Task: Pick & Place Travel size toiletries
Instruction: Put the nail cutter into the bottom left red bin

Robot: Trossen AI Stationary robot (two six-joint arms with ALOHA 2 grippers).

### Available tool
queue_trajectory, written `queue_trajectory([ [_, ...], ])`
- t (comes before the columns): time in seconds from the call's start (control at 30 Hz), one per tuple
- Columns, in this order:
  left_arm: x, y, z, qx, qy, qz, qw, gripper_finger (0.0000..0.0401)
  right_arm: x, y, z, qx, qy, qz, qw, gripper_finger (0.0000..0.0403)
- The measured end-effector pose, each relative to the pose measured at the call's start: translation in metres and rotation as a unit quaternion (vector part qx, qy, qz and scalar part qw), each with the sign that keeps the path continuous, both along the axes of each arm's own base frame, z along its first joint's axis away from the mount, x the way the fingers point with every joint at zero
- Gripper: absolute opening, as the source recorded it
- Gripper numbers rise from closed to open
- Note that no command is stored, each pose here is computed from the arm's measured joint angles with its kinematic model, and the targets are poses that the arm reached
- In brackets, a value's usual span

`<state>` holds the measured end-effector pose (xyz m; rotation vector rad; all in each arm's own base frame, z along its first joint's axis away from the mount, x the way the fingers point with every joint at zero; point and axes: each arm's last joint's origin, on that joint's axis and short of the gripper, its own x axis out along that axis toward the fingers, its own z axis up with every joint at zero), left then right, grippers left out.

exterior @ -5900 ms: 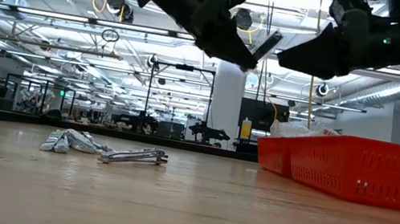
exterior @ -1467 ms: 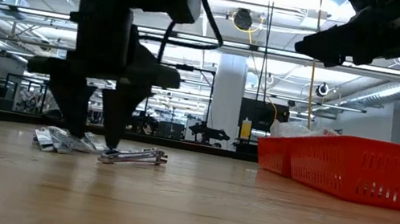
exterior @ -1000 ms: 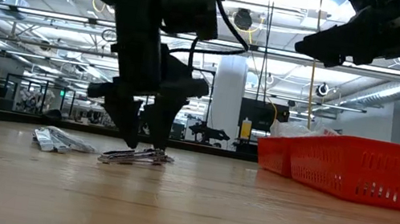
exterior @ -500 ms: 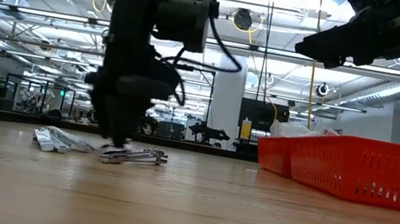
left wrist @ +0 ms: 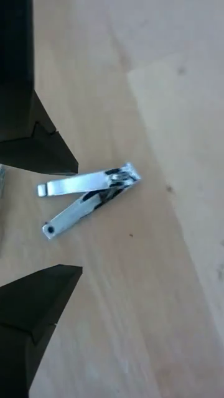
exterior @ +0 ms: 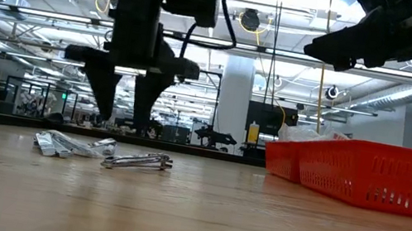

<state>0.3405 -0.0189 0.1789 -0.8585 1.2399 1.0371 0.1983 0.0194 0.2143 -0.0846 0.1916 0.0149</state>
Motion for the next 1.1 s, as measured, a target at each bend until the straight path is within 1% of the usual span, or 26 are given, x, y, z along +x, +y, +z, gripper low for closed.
queue_trajectory([
  [0.13,-0.005,-0.005,-0.010,-0.009,0.010,0.035,0.999,0.0243,0.000,0.000,0.000,0.000,0.000,0.000,1.000,0.0169],
  [0.33,-0.009,-0.001,-0.023,-0.012,0.004,0.074,0.997,0.0243,0.000,0.000,0.000,0.007,0.000,-0.001,1.000,0.0169],
  [0.5,-0.008,0.003,-0.033,-0.027,-0.029,0.085,0.996,0.0243,0.000,0.000,0.000,0.022,0.002,-0.002,1.000,0.0169],
  [0.63,-0.014,0.003,-0.040,-0.029,-0.020,0.105,0.994,0.0243,0.000,0.000,-0.001,0.025,0.004,-0.001,1.000,0.0169],
  [0.7,-0.016,0.003,-0.041,-0.029,-0.019,0.114,0.993,0.0243,0.000,0.001,-0.001,0.027,0.005,0.010,1.000,0.0169],
  [0.83,-0.016,0.003,-0.042,-0.030,-0.021,0.110,0.993,0.0243,0.000,0.002,-0.001,0.029,0.006,0.023,0.999,0.0169],
  [0.97,-0.015,0.003,-0.042,-0.031,-0.021,0.080,0.996,0.0238,0.000,0.002,-0.001,0.029,0.006,0.023,0.999,0.0169],
  [1.03,-0.015,0.003,-0.043,-0.032,-0.019,0.066,0.997,0.0222,0.000,0.002,-0.001,0.029,0.005,0.022,0.999,0.0169],
  [1.1,-0.015,0.003,-0.043,-0.032,-0.018,0.059,0.998,0.0196,0.000,0.002,-0.001,0.029,0.005,0.022,0.999,0.0169],
])
